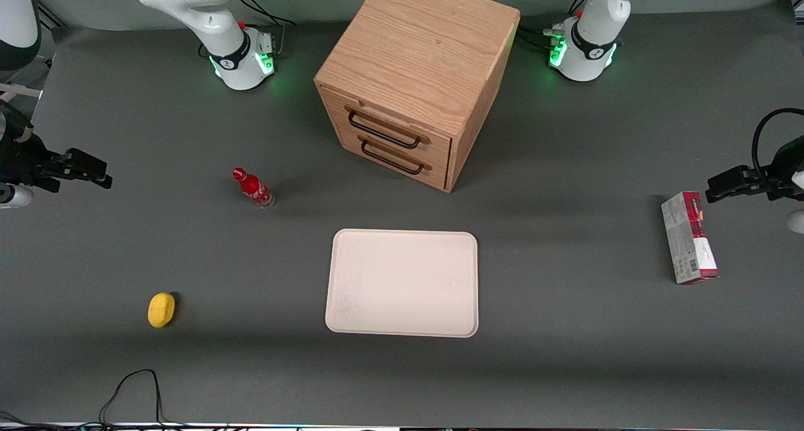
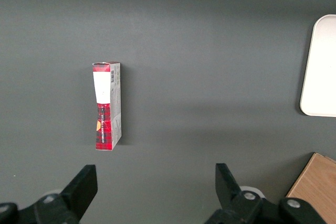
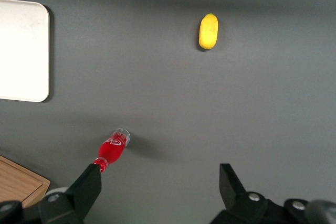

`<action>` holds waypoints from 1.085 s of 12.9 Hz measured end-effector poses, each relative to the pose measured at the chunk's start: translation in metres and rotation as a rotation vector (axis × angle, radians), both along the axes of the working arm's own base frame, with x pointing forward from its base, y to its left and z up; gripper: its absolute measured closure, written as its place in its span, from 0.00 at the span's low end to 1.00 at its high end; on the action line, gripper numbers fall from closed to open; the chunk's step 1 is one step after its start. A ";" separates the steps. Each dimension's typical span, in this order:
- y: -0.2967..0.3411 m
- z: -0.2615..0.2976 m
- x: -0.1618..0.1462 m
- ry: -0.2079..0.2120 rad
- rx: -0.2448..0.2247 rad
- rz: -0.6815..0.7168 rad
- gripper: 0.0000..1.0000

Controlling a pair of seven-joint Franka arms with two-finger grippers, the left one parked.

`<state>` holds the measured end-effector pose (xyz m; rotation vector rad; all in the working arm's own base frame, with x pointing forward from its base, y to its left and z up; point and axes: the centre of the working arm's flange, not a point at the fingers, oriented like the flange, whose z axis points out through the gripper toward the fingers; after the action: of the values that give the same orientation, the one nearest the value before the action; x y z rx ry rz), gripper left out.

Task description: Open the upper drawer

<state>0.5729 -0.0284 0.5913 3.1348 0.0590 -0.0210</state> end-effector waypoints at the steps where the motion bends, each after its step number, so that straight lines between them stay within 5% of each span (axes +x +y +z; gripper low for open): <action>1: 0.000 0.000 0.000 0.000 0.000 0.000 0.00; 8: 0.021 0.003 0.002 -0.006 0.002 0.042 0.00; 14: 0.172 -0.001 -0.006 -0.005 0.005 0.299 0.00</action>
<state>0.5665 0.1441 0.5900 3.0944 0.5260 -0.0115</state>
